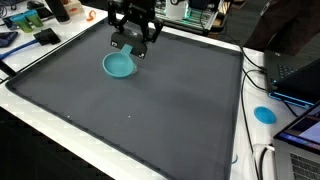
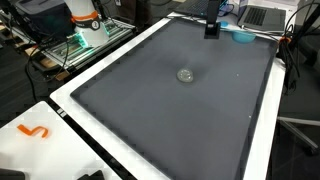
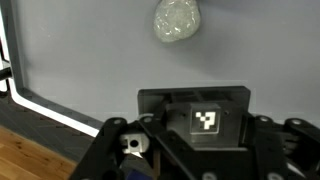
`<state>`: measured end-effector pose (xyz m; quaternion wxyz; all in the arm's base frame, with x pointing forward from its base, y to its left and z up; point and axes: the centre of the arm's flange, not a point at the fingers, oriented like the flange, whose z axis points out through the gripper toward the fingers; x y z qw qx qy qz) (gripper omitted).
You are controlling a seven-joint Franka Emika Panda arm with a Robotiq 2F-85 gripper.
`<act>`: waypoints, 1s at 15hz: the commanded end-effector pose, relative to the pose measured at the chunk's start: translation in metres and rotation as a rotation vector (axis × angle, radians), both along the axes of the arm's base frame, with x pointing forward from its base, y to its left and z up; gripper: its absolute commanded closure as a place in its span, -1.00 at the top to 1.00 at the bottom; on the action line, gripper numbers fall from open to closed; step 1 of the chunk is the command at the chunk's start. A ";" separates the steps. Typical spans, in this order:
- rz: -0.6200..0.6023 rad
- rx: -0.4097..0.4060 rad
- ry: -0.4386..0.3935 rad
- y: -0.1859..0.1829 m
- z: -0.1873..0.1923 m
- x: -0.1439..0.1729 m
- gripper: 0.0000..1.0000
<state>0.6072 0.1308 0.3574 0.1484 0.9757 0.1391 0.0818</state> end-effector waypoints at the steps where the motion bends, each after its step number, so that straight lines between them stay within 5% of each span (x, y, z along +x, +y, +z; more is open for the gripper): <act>1: -0.005 0.045 0.020 -0.008 0.004 0.008 -0.38; 15: -0.042 0.203 0.038 -0.050 0.026 0.025 -0.38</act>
